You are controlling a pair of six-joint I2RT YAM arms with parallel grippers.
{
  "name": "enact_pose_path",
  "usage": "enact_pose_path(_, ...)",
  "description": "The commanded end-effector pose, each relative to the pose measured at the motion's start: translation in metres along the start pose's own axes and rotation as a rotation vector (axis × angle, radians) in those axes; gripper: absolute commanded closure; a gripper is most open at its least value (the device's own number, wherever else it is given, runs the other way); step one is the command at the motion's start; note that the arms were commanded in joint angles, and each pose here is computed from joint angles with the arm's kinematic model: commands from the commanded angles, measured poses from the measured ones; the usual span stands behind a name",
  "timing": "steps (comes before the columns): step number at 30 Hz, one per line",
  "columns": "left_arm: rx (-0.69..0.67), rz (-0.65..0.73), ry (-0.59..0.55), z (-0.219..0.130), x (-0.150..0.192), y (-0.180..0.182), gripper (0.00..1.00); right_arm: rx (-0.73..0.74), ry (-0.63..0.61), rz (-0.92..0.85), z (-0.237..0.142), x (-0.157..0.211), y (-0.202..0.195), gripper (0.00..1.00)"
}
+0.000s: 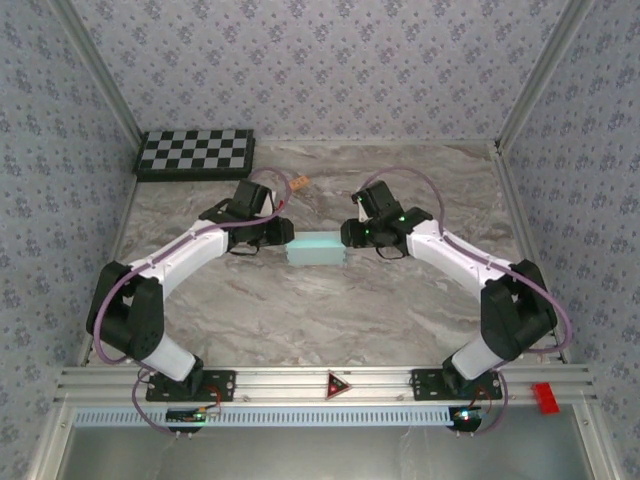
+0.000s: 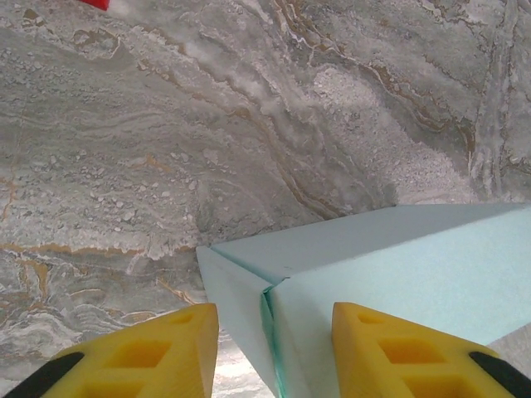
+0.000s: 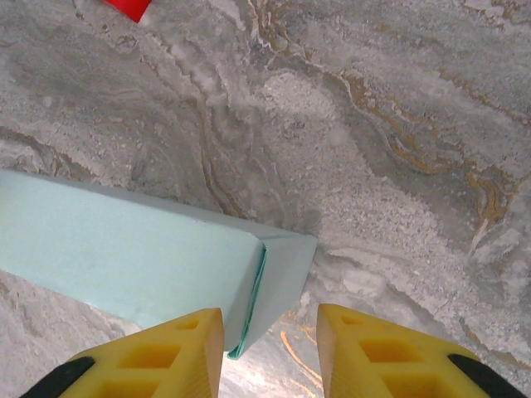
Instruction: Fold the paper box
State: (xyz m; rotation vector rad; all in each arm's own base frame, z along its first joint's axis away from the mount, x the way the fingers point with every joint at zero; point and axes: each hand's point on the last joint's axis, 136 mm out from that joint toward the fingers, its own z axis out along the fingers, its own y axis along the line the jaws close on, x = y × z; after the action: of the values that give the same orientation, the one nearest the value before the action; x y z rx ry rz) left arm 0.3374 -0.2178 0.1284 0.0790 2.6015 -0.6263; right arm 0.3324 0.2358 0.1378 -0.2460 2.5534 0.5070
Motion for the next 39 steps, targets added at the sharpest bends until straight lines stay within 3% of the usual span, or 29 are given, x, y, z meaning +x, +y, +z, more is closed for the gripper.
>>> enact_pose_path(1,-0.012,0.017,0.009,-0.008,0.009,0.005,0.59,-0.028,0.023,-0.014,-0.002,0.011,0.001,0.64)
enact_pose_path(12,-0.016,0.027,0.028,0.002,0.015,0.008,0.58,-0.036,0.037,-0.028,0.007,0.015,0.003,0.63)
enact_pose_path(39,-0.129,0.127,0.012,0.023,0.050,0.036,0.59,0.234,0.176,-0.083,0.036,0.054,-0.036,0.66)
